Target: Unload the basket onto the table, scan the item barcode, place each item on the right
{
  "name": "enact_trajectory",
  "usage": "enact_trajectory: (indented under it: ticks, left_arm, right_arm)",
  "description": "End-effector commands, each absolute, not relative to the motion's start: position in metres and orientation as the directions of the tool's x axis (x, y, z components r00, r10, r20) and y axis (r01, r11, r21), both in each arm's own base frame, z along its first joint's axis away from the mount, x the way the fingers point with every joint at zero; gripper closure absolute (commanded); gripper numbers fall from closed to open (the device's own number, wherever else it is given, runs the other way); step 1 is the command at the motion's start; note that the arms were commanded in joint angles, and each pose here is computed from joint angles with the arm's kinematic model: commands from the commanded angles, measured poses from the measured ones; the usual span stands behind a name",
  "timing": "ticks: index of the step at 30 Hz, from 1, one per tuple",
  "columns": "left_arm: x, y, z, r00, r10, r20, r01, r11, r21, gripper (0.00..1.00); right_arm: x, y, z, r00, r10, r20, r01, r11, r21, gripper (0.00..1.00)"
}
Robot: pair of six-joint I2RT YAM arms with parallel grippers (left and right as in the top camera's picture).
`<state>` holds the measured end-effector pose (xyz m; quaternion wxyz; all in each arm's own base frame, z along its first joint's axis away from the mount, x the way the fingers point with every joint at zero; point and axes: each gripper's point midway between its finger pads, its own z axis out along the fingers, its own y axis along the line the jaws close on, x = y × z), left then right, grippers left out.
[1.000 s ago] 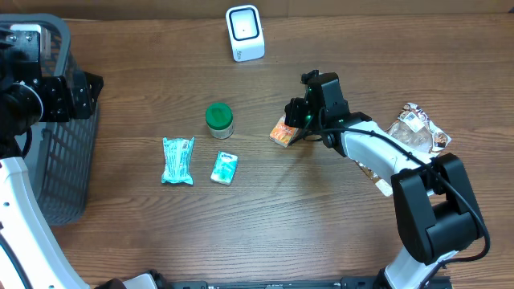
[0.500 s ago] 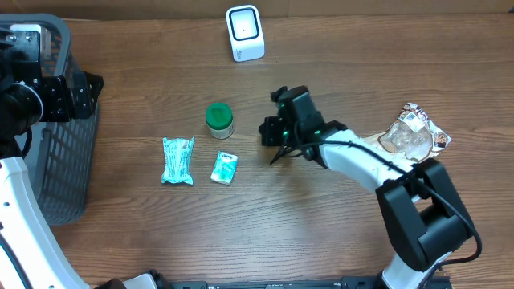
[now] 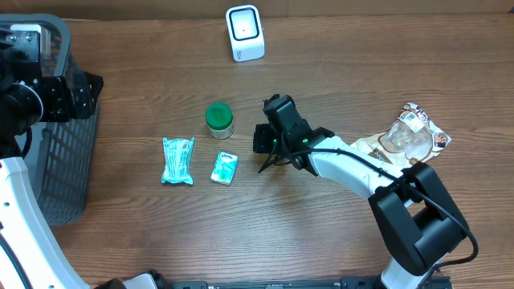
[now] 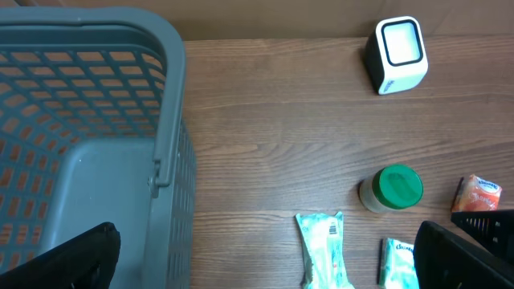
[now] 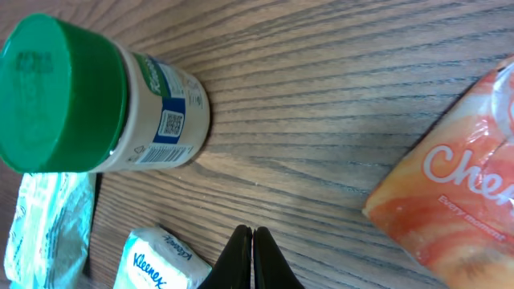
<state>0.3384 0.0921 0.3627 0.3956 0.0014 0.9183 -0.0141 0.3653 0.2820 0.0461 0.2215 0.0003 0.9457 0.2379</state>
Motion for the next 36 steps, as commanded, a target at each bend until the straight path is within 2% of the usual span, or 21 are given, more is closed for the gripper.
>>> enact_trajectory:
  ticks: [1,11,13,18,28,32,36]
  left_arm:
    - [0.34,0.09,0.361,-0.687,0.009,-0.727,0.039,0.999,-0.025,0.01]
    - [0.34,0.09,0.361,-0.687,0.008,-0.727,0.039,0.999,-0.025,0.01]
    - [0.34,0.09,0.361,-0.687,0.009,-0.727,0.039,0.999,-0.025,0.0]
    - [0.34,0.09,0.361,-0.687,0.009,-0.727,0.039,0.999,-0.025,0.0]
    - [0.34,0.09,0.361,-0.687,0.009,-0.727,0.039,0.999,-0.025,0.0]
    - [0.34,0.09,0.361,-0.687,0.008,-0.727,0.039,0.999,-0.025,0.0]
    - [0.34,0.09,0.361,-0.687,0.008,-0.727,0.039,0.999,-0.025,0.0]
  right_arm:
    - [0.374,0.282,0.05,-0.894,0.157,-0.419,-0.06,0.885,0.462,0.96]
    - [0.381,0.289,0.016,-0.899,0.15,-0.411,-0.062,0.887,0.458,0.95]
    - [0.384,0.288,0.016,-0.893,0.15,-0.425,-0.065,0.89,0.451,0.87]
    - [0.388,0.273,0.012,-0.888,0.139,-0.438,-0.056,0.913,0.403,0.78]
    - [0.383,0.197,0.041,-0.918,0.213,-0.334,0.102,0.942,0.321,0.74]
    - [0.369,0.213,0.067,-0.943,0.037,-0.329,-0.099,0.917,0.386,0.71]
    - [0.366,0.213,0.1,-0.927,-0.016,-0.375,-0.173,0.906,0.387,0.68]
